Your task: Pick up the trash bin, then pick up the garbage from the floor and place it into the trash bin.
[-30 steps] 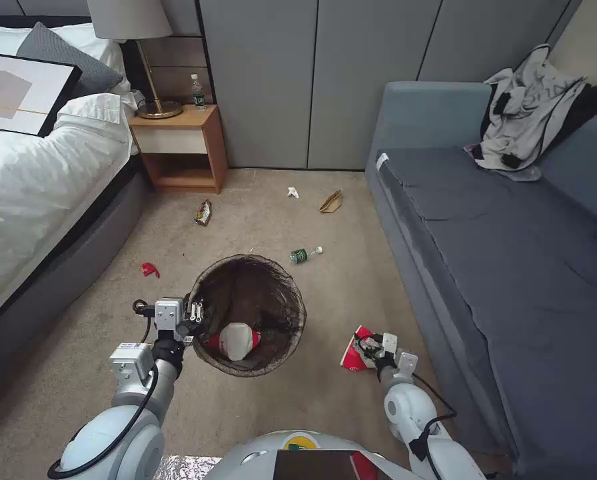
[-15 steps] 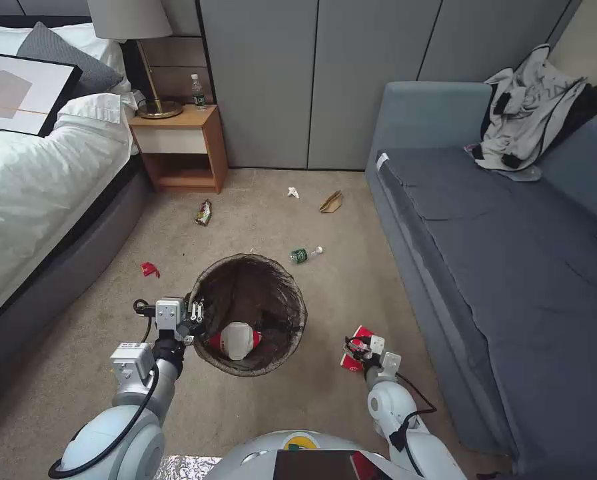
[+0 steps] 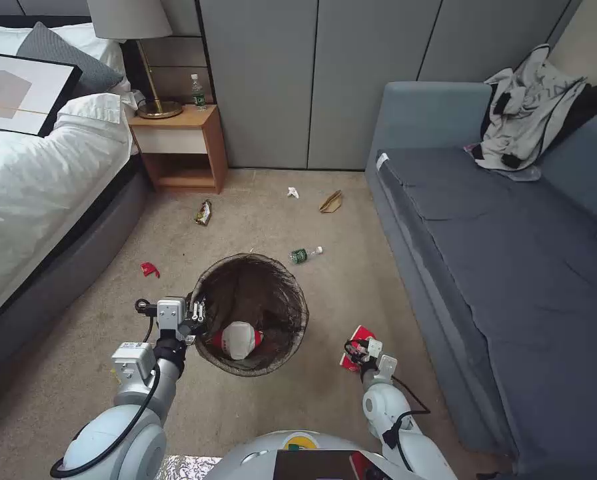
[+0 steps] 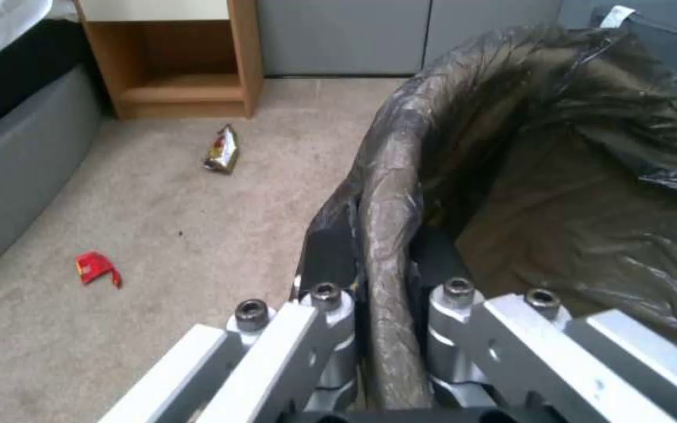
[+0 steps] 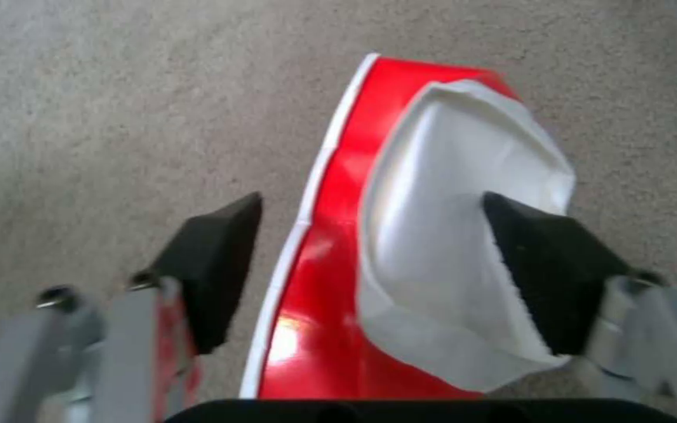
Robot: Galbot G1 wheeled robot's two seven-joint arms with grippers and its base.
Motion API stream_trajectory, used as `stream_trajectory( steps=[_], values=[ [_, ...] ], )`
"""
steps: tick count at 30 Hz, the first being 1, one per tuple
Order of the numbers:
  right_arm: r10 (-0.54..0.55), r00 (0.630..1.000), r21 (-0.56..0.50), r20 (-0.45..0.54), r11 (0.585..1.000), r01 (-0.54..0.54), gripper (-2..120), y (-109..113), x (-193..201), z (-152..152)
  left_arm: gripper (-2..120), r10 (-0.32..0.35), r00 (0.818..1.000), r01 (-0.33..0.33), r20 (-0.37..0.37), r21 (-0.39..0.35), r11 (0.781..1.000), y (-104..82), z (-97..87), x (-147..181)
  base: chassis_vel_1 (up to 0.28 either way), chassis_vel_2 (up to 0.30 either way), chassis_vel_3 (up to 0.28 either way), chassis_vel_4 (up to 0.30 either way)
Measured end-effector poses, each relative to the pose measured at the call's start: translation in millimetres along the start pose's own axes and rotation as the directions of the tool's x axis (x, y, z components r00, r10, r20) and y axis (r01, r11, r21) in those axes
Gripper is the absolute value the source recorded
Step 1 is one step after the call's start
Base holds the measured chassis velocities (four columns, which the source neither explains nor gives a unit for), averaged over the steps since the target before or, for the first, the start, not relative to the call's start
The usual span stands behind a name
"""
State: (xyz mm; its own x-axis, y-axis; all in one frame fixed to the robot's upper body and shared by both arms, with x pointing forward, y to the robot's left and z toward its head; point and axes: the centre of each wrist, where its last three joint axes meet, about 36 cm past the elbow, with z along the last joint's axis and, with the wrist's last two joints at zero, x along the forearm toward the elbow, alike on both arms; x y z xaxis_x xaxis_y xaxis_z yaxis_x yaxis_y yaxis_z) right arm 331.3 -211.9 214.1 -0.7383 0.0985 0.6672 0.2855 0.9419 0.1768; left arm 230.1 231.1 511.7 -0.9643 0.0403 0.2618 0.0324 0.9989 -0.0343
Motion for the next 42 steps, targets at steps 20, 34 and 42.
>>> stream_trajectory(
  steps=[20, 34, 42],
  values=[
    [0.041, 0.999, -0.027, 0.006, 0.999, -0.041, 4, 1.9, -17.0, 9.7, 5, 0.015, 1.000, -0.015, 0.006, 0.000, 1.000, 0.4, -1.4, -1.1, 0.000, 0.000, 0.000, 0.000],
    [0.095, 0.994, -0.021, 0.051, 0.995, -0.094, 3, -7.4, -9.1, 1.6, 5, 0.020, 1.000, -0.020, 0.012, 0.001, 1.000, 0.6, -2.7, -2.2, 0.000, 0.000, 0.000, 0.000],
    [0.008, 0.984, 0.047, 0.177, 0.999, -0.016, 3, -20.1, 35.3, -39.2, 5, 0.023, 1.000, -0.023, 0.010, 0.004, 1.000, 0.0, -2.3, -2.0, 0.000, 0.000, 0.000, 0.000]
  ],
)
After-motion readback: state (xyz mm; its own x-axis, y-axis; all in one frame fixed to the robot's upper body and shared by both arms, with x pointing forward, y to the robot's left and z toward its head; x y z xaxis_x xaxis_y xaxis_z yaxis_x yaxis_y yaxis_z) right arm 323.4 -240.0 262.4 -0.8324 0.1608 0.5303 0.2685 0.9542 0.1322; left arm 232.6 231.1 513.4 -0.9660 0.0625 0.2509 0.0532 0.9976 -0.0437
